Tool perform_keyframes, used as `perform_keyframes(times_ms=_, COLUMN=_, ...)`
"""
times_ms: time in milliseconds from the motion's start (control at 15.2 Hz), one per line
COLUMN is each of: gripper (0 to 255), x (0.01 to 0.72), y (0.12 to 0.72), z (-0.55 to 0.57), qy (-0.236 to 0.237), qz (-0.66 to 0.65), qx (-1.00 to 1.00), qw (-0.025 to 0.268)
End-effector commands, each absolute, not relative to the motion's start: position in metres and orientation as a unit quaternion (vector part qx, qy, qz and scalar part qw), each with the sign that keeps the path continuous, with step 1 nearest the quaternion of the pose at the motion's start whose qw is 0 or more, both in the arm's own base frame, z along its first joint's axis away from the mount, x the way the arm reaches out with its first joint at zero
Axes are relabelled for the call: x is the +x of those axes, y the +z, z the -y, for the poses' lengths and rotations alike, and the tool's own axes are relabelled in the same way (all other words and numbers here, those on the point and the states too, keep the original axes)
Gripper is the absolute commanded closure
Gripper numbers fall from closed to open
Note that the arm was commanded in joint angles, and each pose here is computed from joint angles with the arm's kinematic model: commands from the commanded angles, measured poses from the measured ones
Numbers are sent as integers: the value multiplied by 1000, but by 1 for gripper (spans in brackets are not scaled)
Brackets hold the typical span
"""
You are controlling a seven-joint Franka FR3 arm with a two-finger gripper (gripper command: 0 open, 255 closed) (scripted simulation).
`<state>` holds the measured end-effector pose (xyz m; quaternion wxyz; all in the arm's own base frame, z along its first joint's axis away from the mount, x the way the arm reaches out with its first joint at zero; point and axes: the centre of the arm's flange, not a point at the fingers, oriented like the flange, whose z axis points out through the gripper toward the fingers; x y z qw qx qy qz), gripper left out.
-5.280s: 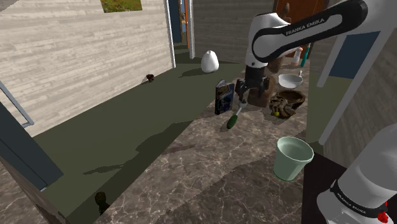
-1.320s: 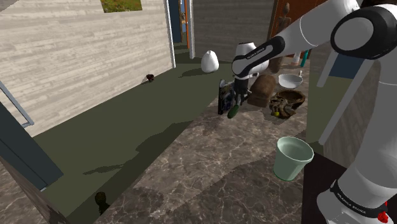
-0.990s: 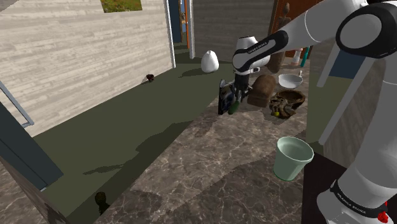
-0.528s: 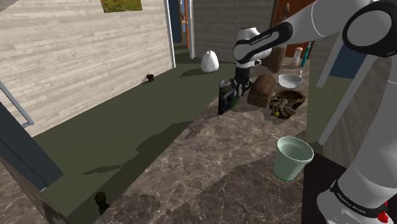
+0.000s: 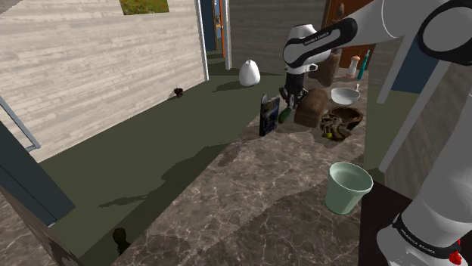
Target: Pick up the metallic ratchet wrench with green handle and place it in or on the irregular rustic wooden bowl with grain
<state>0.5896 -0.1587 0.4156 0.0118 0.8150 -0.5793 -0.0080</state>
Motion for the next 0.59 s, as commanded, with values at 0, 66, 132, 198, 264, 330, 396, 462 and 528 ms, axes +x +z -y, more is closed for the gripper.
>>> perform_keyframes(times_ms=0, gripper=255, x=576, y=418, z=181, qy=-8, qz=579, qx=815, qw=12)
perform_keyframes(times_ms=66, gripper=255, x=568, y=418, z=192, qy=-8, qz=579, qx=815, qw=12)
perform_keyframes(times_ms=132, gripper=255, x=561, y=418, z=203, qy=-8, qz=579, qx=815, qw=12)
perform_keyframes(times_ms=198, gripper=255, x=554, y=418, z=214, qy=-8, qz=579, qx=815, qw=12)
perform_keyframes(times_ms=264, gripper=255, x=547, y=418, z=225, qy=-8, qz=579, qx=815, qw=12)
perform_keyframes(times_ms=330, gripper=255, x=540, y=418, z=236, qy=-8, qz=579, qx=815, qw=12)
perform_keyframes(times_ms=396, gripper=255, x=532, y=418, z=247, qy=-8, qz=579, qx=815, qw=12)
perform_keyframes(times_ms=462, gripper=255, x=525, y=418, z=258, qy=-8, qz=579, qx=815, qw=12)
perform_keyframes(times_ms=528, gripper=255, x=518, y=418, z=269, qy=-8, qz=579, qx=815, qw=12)
